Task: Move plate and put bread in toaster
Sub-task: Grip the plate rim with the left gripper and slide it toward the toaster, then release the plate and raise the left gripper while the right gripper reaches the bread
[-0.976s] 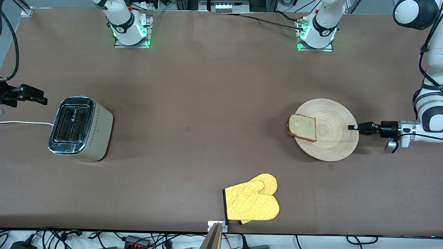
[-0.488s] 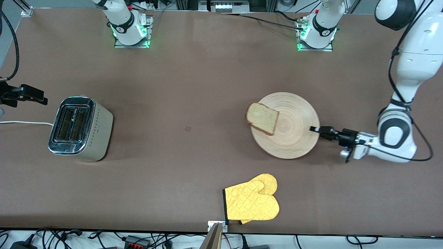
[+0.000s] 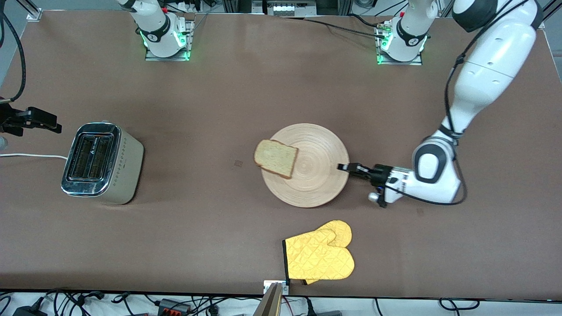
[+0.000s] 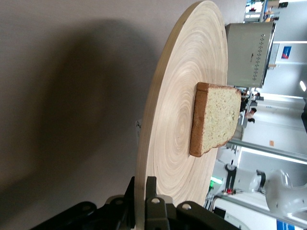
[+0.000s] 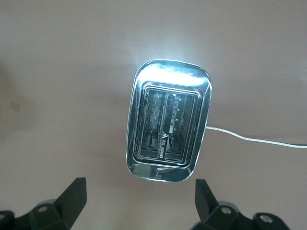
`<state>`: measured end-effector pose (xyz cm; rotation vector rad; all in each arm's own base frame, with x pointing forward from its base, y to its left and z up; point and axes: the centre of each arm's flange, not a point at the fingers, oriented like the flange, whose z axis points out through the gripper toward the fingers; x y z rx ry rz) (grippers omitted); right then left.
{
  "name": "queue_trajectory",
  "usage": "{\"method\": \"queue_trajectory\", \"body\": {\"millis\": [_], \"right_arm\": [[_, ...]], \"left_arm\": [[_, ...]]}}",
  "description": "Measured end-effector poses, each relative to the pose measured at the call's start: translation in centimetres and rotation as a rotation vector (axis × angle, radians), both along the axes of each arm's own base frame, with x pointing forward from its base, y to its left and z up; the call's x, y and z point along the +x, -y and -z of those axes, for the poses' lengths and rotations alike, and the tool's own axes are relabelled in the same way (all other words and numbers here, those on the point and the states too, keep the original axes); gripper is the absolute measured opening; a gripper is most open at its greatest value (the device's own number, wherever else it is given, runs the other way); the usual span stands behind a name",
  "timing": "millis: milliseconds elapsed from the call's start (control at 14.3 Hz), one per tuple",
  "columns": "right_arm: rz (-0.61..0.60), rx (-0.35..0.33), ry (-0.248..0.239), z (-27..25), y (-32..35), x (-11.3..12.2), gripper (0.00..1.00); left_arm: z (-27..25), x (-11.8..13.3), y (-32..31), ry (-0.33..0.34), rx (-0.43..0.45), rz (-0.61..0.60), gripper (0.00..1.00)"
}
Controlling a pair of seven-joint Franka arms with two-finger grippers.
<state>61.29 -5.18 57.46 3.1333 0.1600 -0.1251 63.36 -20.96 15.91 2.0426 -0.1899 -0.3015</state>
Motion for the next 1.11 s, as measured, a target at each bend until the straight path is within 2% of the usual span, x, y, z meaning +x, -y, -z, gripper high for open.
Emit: {"method": "queue_trajectory", "body": {"millis": [348, 627, 697, 836, 1115], "right_arm": [[-0.001, 0.000, 0.000, 0.0, 0.0, 0.0, 1.00], [-0.001, 0.007, 0.001, 0.0, -0.1, 0.0, 1.00], [-0.003, 0.008, 0.000, 0.1, -0.2, 0.0, 1.00], [-0.010, 0.008, -0.004, 0.2, -0.6, 0.1, 1.00], [-0.016, 0.008, -0.015, 0.9, -1.0, 0.4, 1.00]], "left_arm": [[1.4, -4.6, 13.5, 0.005, 0.017, -0.129, 0.09], [3.2, -7.7, 18.1, -0.002, 0.049, -0.131, 0.09], [3.6, -7.9, 18.2, -0.010, 0.050, -0.132, 0.15], [3.8, -7.5, 17.7, -0.011, 0.050, -0.140, 0.19], [1.7, -5.2, 15.7, 0.012, 0.025, -0.163, 0.56]]}}
